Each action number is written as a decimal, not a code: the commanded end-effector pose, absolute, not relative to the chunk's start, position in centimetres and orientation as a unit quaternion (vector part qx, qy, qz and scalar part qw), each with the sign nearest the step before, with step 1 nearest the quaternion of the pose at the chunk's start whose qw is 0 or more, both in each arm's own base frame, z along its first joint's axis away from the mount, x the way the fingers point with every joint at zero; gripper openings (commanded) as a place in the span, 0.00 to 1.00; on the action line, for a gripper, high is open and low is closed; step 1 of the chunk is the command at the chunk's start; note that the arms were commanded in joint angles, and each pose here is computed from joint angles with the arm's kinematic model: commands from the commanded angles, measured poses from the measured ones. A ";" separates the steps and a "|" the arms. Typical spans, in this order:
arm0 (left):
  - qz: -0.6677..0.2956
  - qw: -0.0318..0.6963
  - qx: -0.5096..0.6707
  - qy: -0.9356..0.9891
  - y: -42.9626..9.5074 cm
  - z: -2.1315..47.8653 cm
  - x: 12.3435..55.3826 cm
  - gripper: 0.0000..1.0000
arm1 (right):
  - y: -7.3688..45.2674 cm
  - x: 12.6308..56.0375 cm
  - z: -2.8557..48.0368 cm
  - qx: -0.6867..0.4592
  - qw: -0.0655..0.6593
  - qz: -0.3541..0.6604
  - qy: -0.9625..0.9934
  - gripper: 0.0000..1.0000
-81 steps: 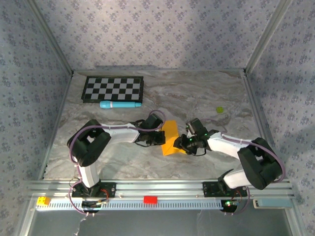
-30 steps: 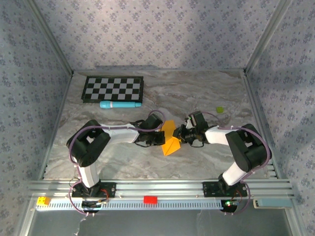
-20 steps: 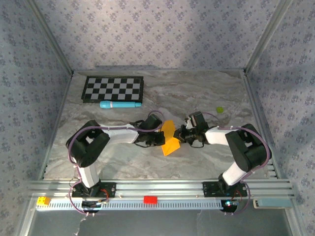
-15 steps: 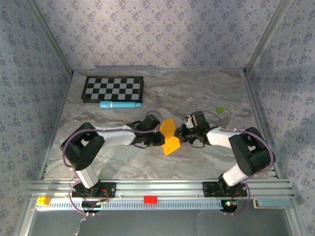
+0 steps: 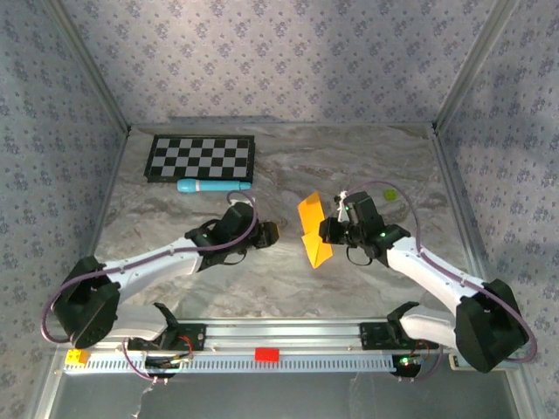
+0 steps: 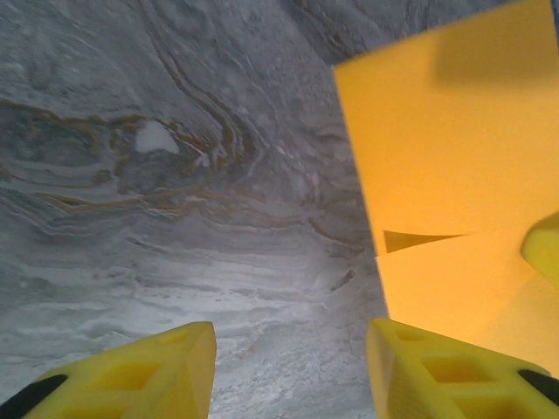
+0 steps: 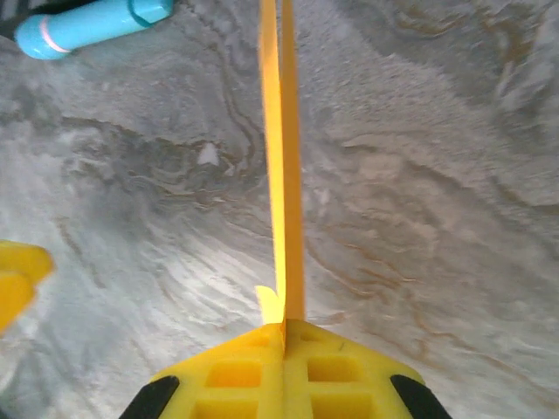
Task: Fold a paper plane with a square sheet of paper (pick it up from the middle)
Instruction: Turn over the paper at the center of the table.
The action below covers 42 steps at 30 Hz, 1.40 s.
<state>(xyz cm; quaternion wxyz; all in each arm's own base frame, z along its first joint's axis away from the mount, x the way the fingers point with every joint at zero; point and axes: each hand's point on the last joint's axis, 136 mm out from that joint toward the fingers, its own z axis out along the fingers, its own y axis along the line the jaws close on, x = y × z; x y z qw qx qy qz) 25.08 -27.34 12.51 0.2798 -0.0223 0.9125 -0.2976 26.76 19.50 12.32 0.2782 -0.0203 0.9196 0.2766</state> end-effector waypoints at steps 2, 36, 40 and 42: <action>-0.272 0.301 -0.013 0.914 -26.3 13.7 25.6 0.48 | 16.9 26.3 12.0 -0.054 0.284 0.177 0.941 0.06; -0.189 0.406 -0.276 0.850 -11.3 14.2 23.2 0.46 | 18.8 28.7 9.3 -0.136 0.247 -0.231 0.931 0.06; -0.188 0.406 -0.301 0.842 -9.7 13.7 22.0 0.46 | 23.5 28.2 6.1 -0.177 0.208 -0.185 0.944 0.08; -0.191 0.405 -0.306 0.840 -9.3 13.6 21.7 0.46 | 26.1 27.8 4.9 -0.193 0.189 -0.152 0.951 0.10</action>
